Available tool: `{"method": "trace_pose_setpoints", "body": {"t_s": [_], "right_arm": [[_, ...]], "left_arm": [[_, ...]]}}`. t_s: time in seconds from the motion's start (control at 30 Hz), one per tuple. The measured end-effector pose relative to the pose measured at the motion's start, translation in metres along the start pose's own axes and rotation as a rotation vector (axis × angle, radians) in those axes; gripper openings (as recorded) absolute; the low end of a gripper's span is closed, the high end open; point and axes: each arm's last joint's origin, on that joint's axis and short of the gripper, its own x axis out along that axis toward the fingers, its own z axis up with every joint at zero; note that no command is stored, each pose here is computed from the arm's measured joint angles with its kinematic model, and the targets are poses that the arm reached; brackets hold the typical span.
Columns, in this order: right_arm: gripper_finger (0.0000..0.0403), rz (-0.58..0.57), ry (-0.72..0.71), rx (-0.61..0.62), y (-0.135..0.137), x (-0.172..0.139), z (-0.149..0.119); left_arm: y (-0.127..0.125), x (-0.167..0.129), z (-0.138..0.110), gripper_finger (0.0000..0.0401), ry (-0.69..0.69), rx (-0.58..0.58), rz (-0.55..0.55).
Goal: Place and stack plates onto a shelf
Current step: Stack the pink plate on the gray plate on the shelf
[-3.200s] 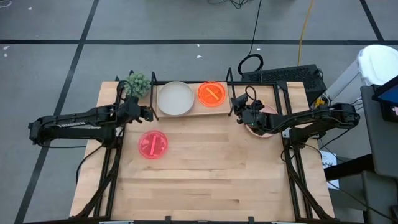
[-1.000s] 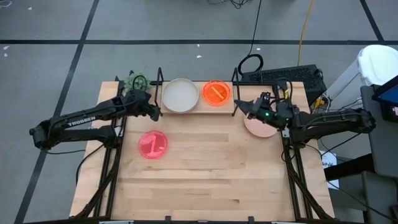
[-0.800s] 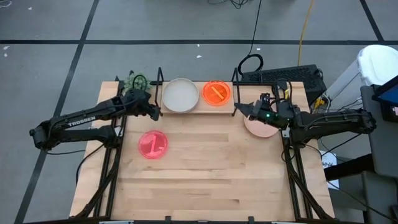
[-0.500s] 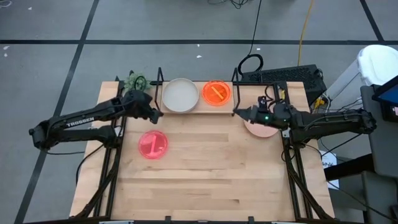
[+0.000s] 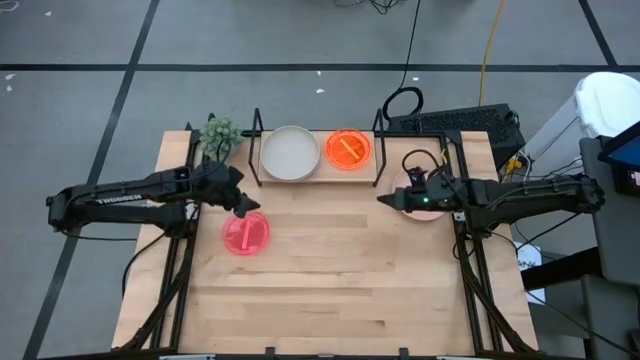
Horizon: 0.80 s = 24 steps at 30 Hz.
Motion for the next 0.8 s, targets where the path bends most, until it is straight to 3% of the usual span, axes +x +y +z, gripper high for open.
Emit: {"method": "trace_pose_setpoints", "body": {"t_s": [0.2, 0.3, 0.43, 0.63, 0.8], "right_arm": [[0.0, -0.147, 0.078, -0.116, 0.004, -0.006, 0.002], [0.0, -0.263, 0.167, -0.252, 0.006, -0.009, 0.002], [0.0007, -0.287, 0.267, -0.5, 0.007, -0.005, -0.001], [0.0064, -0.418, 0.388, -0.706, -0.006, 0.002, -0.007], [0.0129, -0.449, 0.43, -1.02, -0.01, 0.009, -0.008]], "left_arm": [[-0.009, 0.002, -0.01, 0.0101, 0.056, -0.036, -0.037], [-0.014, 0.002, -0.017, 0.0101, 0.093, -0.025, -0.059], [-0.019, 0.003, -0.024, 0.0101, 0.117, 0.003, -0.07], [-0.024, 0.003, -0.031, 0.0101, 0.141, 0.001, -0.08], [-0.029, 0.003, -0.038, 0.0101, 0.135, 0.015, -0.072]]}}
